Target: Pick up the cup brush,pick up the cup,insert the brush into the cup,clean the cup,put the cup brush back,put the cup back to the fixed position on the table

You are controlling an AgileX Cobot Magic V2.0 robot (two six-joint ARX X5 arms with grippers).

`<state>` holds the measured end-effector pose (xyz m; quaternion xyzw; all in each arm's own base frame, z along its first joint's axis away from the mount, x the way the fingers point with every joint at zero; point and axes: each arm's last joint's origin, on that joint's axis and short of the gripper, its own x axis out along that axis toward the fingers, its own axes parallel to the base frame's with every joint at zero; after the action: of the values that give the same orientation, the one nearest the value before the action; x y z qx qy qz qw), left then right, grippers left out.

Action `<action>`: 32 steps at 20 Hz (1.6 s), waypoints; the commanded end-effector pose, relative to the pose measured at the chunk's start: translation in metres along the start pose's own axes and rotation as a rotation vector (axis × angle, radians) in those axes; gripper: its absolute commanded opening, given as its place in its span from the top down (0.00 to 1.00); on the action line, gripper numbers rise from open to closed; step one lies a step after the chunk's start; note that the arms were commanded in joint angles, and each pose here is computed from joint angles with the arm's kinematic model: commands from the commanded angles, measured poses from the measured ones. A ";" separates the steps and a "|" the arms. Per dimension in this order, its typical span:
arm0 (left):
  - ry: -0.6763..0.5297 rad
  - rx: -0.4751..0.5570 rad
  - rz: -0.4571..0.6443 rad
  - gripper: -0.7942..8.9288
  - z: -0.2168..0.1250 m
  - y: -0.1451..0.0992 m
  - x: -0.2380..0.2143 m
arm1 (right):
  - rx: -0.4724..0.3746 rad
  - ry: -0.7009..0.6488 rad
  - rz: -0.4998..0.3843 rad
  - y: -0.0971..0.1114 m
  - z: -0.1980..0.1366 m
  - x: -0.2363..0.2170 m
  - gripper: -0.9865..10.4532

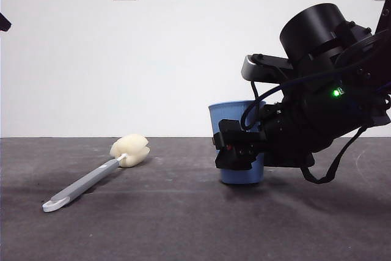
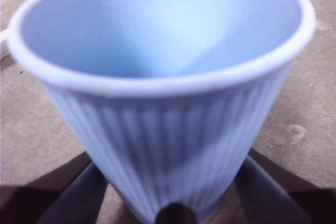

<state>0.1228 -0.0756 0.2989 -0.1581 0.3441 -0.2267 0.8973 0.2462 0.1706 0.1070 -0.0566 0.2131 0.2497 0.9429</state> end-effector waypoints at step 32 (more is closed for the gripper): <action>0.099 0.138 -0.067 0.41 -0.008 0.001 0.001 | 0.107 0.296 0.217 -0.002 0.086 -0.201 0.47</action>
<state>0.1185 -0.0761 0.2945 -0.1147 0.3683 -0.2760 0.8803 0.1221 0.0971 0.2717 -0.0215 0.3578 0.3283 0.8739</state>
